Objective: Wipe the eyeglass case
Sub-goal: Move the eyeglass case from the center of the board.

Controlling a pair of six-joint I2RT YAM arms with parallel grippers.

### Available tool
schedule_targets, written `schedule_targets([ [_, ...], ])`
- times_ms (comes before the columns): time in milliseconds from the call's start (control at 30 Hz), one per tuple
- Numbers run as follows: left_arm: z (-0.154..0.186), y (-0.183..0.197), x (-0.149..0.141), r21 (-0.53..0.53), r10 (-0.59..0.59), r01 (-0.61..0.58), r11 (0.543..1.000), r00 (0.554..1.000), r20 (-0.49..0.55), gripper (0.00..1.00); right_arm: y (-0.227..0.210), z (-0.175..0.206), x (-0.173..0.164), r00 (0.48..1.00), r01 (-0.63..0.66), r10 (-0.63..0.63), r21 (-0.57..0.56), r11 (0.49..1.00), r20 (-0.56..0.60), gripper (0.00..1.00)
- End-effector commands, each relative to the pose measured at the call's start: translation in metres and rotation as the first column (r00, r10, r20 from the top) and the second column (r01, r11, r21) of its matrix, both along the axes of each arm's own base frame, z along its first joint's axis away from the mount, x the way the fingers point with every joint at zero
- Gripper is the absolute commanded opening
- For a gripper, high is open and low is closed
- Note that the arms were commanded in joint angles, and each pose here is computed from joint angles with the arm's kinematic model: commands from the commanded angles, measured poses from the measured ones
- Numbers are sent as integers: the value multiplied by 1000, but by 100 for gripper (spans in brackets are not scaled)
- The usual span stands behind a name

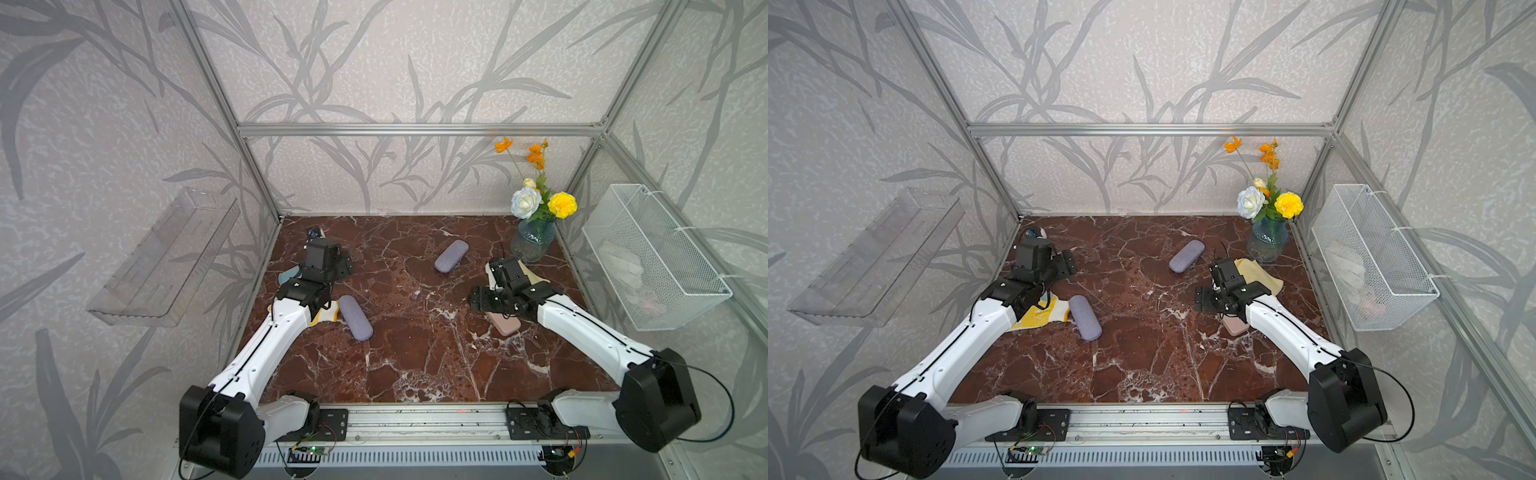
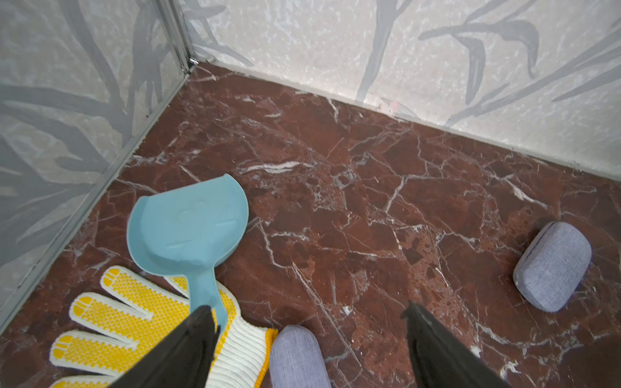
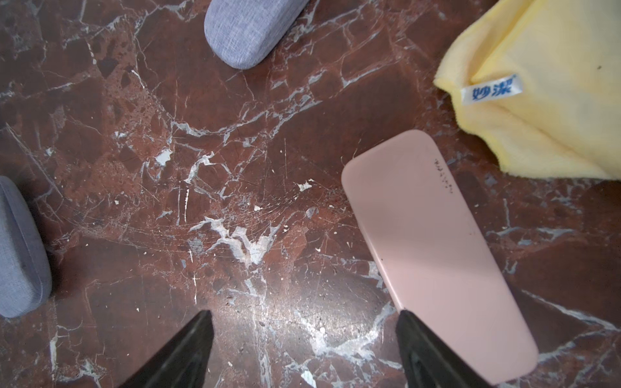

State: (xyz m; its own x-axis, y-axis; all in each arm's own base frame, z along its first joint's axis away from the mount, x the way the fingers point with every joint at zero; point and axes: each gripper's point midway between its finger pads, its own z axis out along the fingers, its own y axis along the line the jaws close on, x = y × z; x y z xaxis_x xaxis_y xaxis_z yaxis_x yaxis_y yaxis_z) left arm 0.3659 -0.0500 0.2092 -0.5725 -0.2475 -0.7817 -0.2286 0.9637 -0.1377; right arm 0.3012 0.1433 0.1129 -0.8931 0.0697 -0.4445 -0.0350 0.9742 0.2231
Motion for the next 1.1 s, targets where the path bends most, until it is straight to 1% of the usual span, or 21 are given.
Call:
schedule_targets([
  [0, -31, -4, -18, -9, 22, -24, 1000, 989, -148, 91, 6, 1, -1, 999, -43, 41, -64, 997, -30, 86],
  [100, -54, -7, -36, -11, 42, -47, 999, 957, -288, 97, 2, -5, -1, 997, -22, 15, -107, 994, -75, 86],
  [167, -67, -10, -48, 0, 46, -49, 999, 933, -358, 98, -9, -5, -1, 996, -9, -6, -169, 986, -88, 87],
  [267, -81, -11, -63, 11, 57, -57, 998, 910, -411, 100, -22, 0, 0, 997, -8, -12, -239, 971, -80, 89],
  [333, -90, -8, -72, 15, 66, -66, 998, 896, -439, 100, -32, -3, 1, 995, -1, -24, -261, 965, -94, 92],
  [400, -97, -9, -78, 3, 55, -60, 998, 891, -451, 100, -43, -7, 0, 990, 20, -53, -243, 970, -129, 94],
  [467, -106, -17, -76, -40, 19, -42, 998, 892, -452, 100, -48, -10, -1, 985, 45, -78, -211, 976, -151, 96],
  [567, -119, -30, -73, -96, -14, -37, 995, 880, -475, 100, -45, -11, 1, 984, 54, -83, -182, 982, -155, 97],
  [667, -133, -37, -73, -127, -32, -37, 991, 865, -501, 100, -41, -13, 1, 982, 63, -89, -154, 986, -168, 97],
  [767, -145, -38, -79, -117, -32, -36, 992, 850, -527, 100, -39, -16, 1, 981, 71, -95, -140, 988, -172, 97],
  [900, -158, -34, -85, -95, -18, -41, 995, 830, -557, 100, -41, -18, 2, 981, 73, -99, -155, 985, -167, 97],
  [1000, -162, -37, -83, -107, -24, -42, 993, 836, -549, 98, -37, -19, 6, 982, 66, -90, -143, 987, -166, 97],
  [1067, -164, -41, -77, -115, -29, -38, 993, 845, -534, 96, -33, -21, 7, 981, 67, -88, -121, 990, -174, 96],
])
